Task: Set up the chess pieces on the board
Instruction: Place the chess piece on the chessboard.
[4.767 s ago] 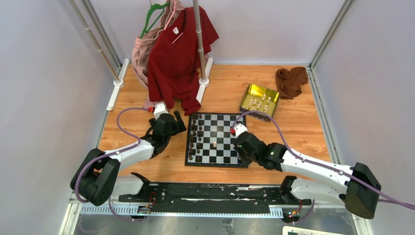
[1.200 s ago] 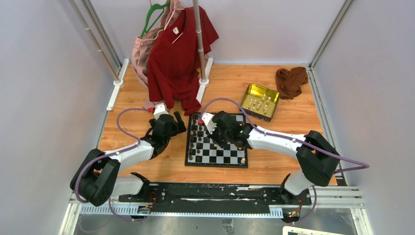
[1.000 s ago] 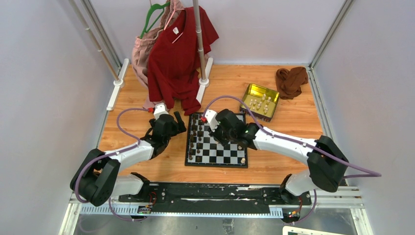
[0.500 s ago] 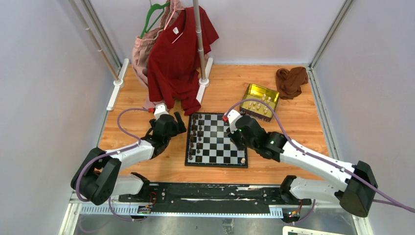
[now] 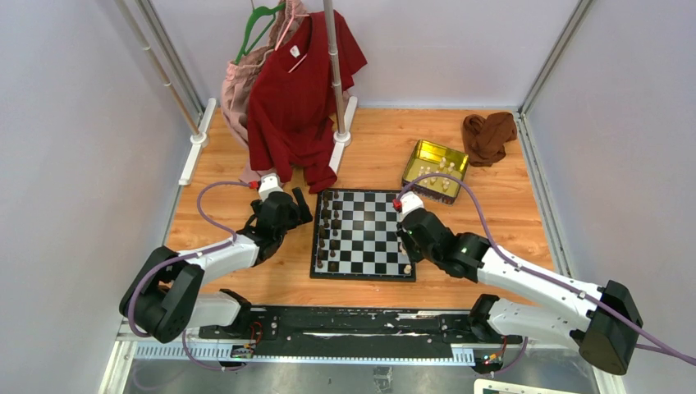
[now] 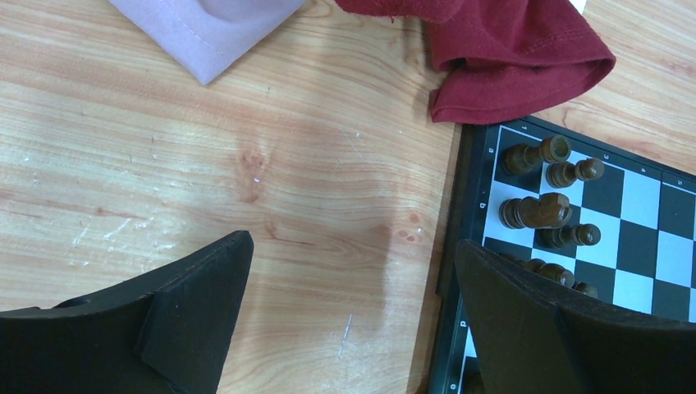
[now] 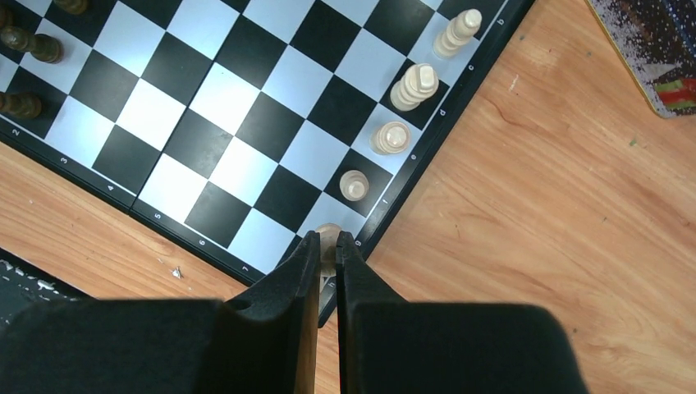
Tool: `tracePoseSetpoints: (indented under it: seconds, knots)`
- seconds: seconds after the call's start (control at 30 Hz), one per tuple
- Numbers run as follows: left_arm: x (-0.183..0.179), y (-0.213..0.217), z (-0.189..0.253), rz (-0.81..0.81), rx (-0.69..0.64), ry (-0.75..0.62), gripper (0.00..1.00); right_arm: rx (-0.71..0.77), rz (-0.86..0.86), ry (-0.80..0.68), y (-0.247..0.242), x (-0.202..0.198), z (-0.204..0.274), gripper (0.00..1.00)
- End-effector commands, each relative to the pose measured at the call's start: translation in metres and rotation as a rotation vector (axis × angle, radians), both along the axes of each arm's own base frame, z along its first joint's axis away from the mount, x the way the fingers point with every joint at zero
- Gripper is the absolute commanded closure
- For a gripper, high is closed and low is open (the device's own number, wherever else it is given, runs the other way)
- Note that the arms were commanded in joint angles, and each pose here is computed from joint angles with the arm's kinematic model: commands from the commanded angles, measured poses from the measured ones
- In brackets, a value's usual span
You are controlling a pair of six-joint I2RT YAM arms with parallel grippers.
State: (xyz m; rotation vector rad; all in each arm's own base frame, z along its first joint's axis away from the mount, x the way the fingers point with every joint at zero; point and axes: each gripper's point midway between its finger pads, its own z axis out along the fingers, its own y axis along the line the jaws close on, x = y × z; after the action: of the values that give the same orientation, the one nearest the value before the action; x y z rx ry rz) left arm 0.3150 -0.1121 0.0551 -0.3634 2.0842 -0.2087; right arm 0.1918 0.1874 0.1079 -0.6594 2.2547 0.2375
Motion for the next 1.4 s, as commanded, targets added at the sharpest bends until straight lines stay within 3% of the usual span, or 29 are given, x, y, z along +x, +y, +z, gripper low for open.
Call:
tracePoseSetpoints:
  seconds: [0.0,1.27,1.37]
  knots:
    - [0.005,0.004,0.002,0.026,-0.003,-0.023,0.0,0.006,-0.094,0.004,-0.012,0.001,-0.005,1.0]
    - [0.005,0.002,-0.001,0.02,-0.009,-0.018,0.0,0.007,-0.099,0.037,-0.004,0.0,-0.046,1.0]
    - [0.005,0.002,0.0,0.018,-0.009,-0.02,0.0,-0.002,-0.099,0.041,-0.004,-0.001,-0.047,0.92]
